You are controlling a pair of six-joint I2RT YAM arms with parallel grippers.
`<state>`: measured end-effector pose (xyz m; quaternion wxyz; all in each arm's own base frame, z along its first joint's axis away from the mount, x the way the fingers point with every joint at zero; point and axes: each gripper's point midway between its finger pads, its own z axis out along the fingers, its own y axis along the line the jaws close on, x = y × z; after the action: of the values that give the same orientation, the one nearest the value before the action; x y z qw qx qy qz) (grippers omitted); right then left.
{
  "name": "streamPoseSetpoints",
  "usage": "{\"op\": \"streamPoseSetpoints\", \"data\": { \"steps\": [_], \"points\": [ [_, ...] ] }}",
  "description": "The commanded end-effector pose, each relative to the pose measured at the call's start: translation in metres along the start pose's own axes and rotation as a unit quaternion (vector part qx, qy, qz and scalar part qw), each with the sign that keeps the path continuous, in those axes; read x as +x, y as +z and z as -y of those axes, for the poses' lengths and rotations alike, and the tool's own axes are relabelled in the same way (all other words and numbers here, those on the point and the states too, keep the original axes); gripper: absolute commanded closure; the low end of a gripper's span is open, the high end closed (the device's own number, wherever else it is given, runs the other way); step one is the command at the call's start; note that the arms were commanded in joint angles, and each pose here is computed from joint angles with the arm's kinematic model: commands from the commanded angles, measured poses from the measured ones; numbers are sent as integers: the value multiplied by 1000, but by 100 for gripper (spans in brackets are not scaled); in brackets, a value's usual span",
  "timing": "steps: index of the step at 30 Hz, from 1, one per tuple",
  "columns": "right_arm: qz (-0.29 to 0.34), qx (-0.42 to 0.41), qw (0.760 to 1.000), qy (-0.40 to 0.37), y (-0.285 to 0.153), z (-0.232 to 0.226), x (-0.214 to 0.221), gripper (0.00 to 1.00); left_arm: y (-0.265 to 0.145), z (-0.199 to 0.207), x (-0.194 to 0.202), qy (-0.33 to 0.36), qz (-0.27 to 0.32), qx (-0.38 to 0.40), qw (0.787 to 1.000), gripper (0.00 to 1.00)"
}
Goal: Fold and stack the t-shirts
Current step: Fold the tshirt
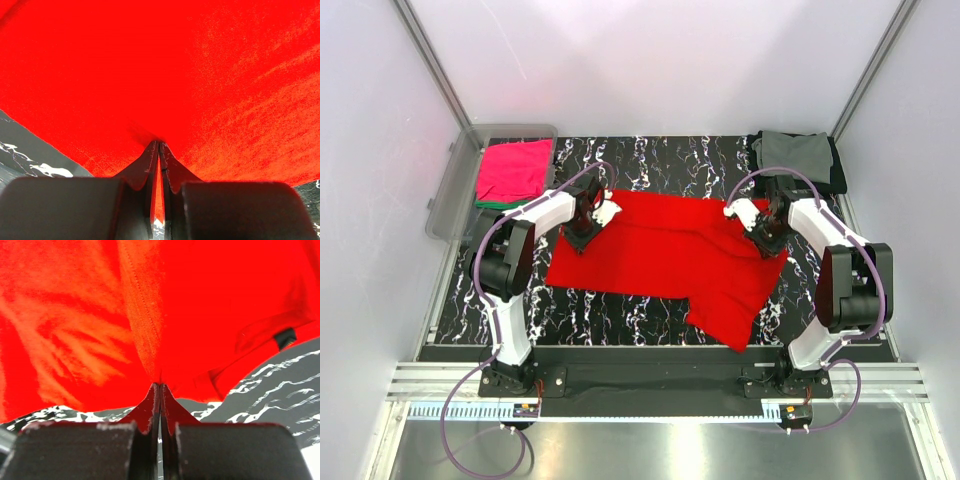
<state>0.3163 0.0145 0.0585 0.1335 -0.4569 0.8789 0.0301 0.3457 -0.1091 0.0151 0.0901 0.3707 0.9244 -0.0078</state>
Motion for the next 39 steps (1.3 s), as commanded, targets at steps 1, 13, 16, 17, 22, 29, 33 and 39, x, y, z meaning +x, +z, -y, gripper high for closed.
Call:
{"op": "streamPoseSetpoints", "data": {
  "steps": [1,13,16,17,22,29,33,39],
  "points": [
    [14,-20,1000,9,-17,-12,-3,100,5,-2,-2,3,5,-1,1000,91],
    [-1,-53,998,21,-4,-18,-1,100,5,-2,-3,0,7,-1,1000,91],
    [-2,-72,997,30,-1,-24,-3,100,5,-2,-2,1,4,-3,1000,91],
    [13,-79,996,30,-4,-23,-12,100,6,-2,-1,1,4,-3,1000,91],
    [25,-102,994,43,-13,-23,-27,100,6,-2,0,1,3,-3,1000,91],
    [22,-119,992,38,-12,-29,-28,100,6,-3,-3,0,4,-3,1000,91],
    [13,-143,989,38,-11,-40,-23,100,7,-3,-2,0,4,-3,1000,91],
    [18,-162,986,42,-15,-50,-26,100,6,-3,-4,0,6,-3,1000,91]
  ]
}}
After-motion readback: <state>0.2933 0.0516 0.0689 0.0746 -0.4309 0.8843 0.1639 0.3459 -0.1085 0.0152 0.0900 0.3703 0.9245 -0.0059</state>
